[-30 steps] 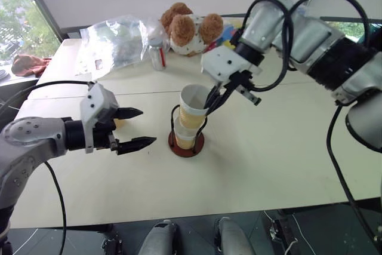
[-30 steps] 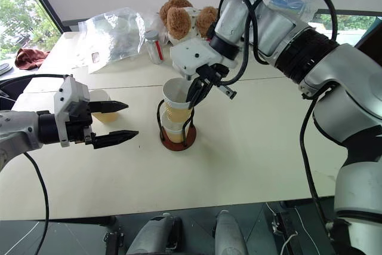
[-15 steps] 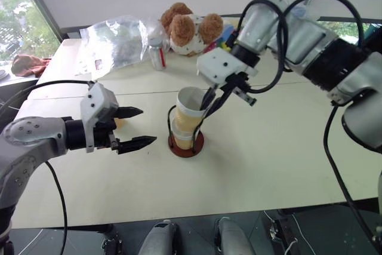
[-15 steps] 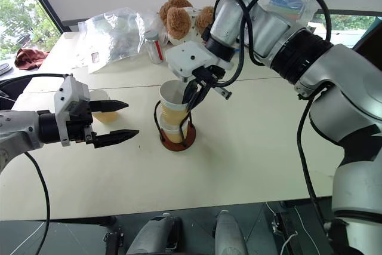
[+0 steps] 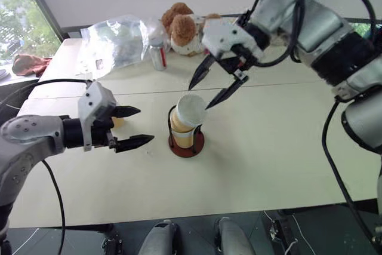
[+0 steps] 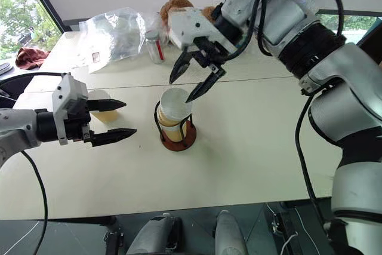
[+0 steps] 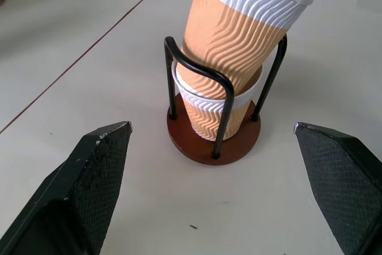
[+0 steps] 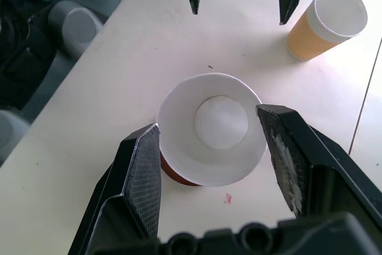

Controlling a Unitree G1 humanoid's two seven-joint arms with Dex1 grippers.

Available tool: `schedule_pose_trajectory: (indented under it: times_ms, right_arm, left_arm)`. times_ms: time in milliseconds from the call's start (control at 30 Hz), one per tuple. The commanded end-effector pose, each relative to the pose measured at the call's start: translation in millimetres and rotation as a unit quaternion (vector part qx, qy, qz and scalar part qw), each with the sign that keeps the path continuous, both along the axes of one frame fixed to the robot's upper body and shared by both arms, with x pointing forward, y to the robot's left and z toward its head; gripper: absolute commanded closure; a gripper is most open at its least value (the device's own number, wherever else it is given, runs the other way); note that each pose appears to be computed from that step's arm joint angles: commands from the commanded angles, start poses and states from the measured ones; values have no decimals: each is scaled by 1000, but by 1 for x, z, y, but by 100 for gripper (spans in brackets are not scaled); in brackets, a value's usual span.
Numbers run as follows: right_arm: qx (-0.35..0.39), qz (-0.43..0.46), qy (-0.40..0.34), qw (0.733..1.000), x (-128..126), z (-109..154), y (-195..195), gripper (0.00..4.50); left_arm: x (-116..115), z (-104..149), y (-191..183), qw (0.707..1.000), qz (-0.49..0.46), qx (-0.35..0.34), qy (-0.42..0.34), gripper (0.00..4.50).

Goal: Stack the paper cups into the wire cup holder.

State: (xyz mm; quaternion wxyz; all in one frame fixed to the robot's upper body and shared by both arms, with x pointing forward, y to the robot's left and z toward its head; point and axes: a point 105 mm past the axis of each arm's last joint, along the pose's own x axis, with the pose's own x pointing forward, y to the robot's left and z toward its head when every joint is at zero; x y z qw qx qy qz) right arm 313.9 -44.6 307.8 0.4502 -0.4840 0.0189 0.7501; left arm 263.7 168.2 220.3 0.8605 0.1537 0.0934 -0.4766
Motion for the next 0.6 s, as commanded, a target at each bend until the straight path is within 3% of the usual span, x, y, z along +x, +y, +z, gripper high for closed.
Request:
schedule_pose_trajectory:
  times_ms: [33, 600]
  right_arm:
    - [17, 19, 1, 1000, -8, 8, 6, 171]
    - [17, -1, 51, 999, -17, -22, 3, 171]
  left_arm:
    - [2, 11, -2, 1000, -7, 9, -27, 0]
    - [4, 9, -3, 1000, -8, 9, -26, 0]
